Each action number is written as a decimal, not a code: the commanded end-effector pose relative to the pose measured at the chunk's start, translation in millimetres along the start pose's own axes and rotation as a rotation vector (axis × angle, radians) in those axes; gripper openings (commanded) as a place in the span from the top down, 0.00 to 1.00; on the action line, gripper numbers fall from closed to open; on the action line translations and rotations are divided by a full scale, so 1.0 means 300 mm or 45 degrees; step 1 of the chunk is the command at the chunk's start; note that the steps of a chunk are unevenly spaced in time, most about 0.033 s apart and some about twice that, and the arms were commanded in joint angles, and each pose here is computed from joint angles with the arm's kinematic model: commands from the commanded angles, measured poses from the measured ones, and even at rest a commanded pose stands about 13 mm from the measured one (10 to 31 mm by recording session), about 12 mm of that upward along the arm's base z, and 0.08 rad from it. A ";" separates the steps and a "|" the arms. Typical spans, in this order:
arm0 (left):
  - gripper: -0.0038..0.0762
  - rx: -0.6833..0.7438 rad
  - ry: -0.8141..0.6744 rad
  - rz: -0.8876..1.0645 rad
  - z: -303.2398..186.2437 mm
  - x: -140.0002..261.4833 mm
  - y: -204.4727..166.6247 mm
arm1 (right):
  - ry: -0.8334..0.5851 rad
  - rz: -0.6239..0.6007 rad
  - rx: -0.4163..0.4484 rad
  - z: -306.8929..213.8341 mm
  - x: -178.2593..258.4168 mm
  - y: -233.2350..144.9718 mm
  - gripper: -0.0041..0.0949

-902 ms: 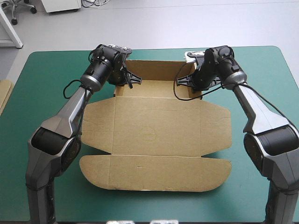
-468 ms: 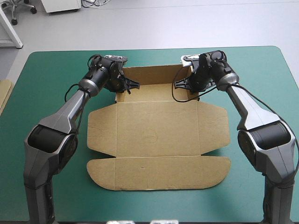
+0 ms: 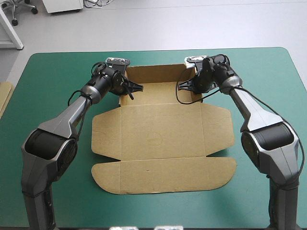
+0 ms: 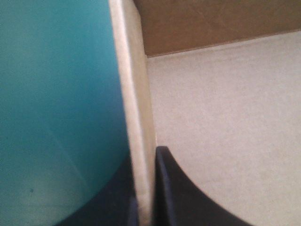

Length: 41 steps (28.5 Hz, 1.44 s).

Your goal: Fold the box

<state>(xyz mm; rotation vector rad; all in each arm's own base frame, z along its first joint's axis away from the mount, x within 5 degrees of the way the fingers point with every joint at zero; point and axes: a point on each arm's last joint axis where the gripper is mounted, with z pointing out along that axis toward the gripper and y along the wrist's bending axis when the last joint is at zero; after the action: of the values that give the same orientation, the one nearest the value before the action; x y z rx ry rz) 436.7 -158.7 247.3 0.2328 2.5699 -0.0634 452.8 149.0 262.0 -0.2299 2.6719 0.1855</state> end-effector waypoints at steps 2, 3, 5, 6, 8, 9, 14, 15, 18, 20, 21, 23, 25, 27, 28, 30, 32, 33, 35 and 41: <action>0.96 -0.066 -0.083 0.091 -0.035 -0.015 0.037 | -0.097 -0.078 0.013 -0.079 -0.033 -0.014 0.96; 0.96 -0.072 -0.080 0.098 -0.029 -0.013 0.038 | -0.096 -0.078 0.013 -0.076 -0.033 -0.014 0.96; 0.96 -0.075 -0.072 0.097 -0.021 -0.010 0.041 | -0.091 -0.078 0.014 -0.071 -0.032 -0.014 0.96; 0.96 -0.071 -0.068 0.093 -0.017 -0.008 0.040 | -0.081 -0.075 0.009 -0.067 -0.030 -0.013 0.96; 0.96 -0.063 -0.077 0.088 -0.018 -0.010 0.038 | -0.081 -0.078 0.007 -0.067 -0.030 -0.013 0.96; 0.96 -0.056 -0.083 0.082 -0.021 -0.012 0.037 | -0.081 -0.076 0.003 -0.067 -0.030 -0.012 0.96; 0.96 -0.044 -0.096 0.072 -0.040 -0.019 0.035 | -0.072 -0.072 0.001 -0.079 -0.031 -0.010 0.96; 0.96 -0.045 -0.095 0.072 -0.040 -0.019 0.036 | -0.071 -0.070 -0.002 -0.082 -0.033 -0.009 0.96; 0.95 -0.036 -0.114 0.063 -0.063 -0.026 0.035 | -0.074 -0.080 -0.008 -0.100 -0.037 -0.007 0.90; 0.90 -0.038 -0.126 0.080 -0.087 -0.039 0.036 | -0.095 -0.084 -0.010 -0.122 -0.047 -0.005 0.84; 0.85 -0.041 -0.130 0.090 -0.101 -0.048 0.037 | -0.114 -0.082 -0.013 -0.138 -0.054 -0.003 0.79; 0.71 -0.042 -0.140 0.084 -0.130 -0.069 0.037 | -0.140 -0.082 -0.017 -0.163 -0.063 -0.001 0.71; 0.54 -0.039 -0.159 0.077 -0.155 -0.089 0.036 | -0.153 -0.080 -0.025 -0.183 -0.070 0.003 0.65; 0.40 -0.030 -0.174 0.065 -0.176 -0.104 0.035 | -0.138 -0.068 -0.023 -0.190 -0.069 -0.004 0.59; 0.37 -0.026 -0.178 0.060 -0.182 -0.108 0.034 | -0.129 -0.060 -0.025 -0.190 -0.068 -0.009 0.56; 0.34 -0.025 -0.178 0.056 -0.192 -0.114 0.034 | -0.112 -0.053 -0.035 -0.190 -0.064 -0.009 0.50; 0.34 -0.028 -0.173 0.058 -0.199 -0.116 0.035 | -0.108 -0.053 -0.034 -0.197 -0.062 -0.009 0.46; 0.34 -0.016 -0.168 0.064 -0.203 -0.117 0.032 | -0.111 -0.053 -0.035 -0.200 -0.063 -0.009 0.45; 0.34 0.004 -0.210 0.055 -0.242 -0.135 0.030 | -0.163 -0.061 -0.040 -0.243 -0.071 -0.006 0.44; 0.34 0.062 -0.341 0.051 -0.375 -0.182 0.025 | -0.288 -0.073 -0.034 -0.394 -0.089 -0.002 0.44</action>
<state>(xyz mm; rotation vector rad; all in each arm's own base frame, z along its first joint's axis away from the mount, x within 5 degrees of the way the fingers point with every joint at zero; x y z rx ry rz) 441.3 -152.3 308.0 0.2852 2.4785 -0.0613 445.6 141.4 316.5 -0.2865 2.6049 0.1986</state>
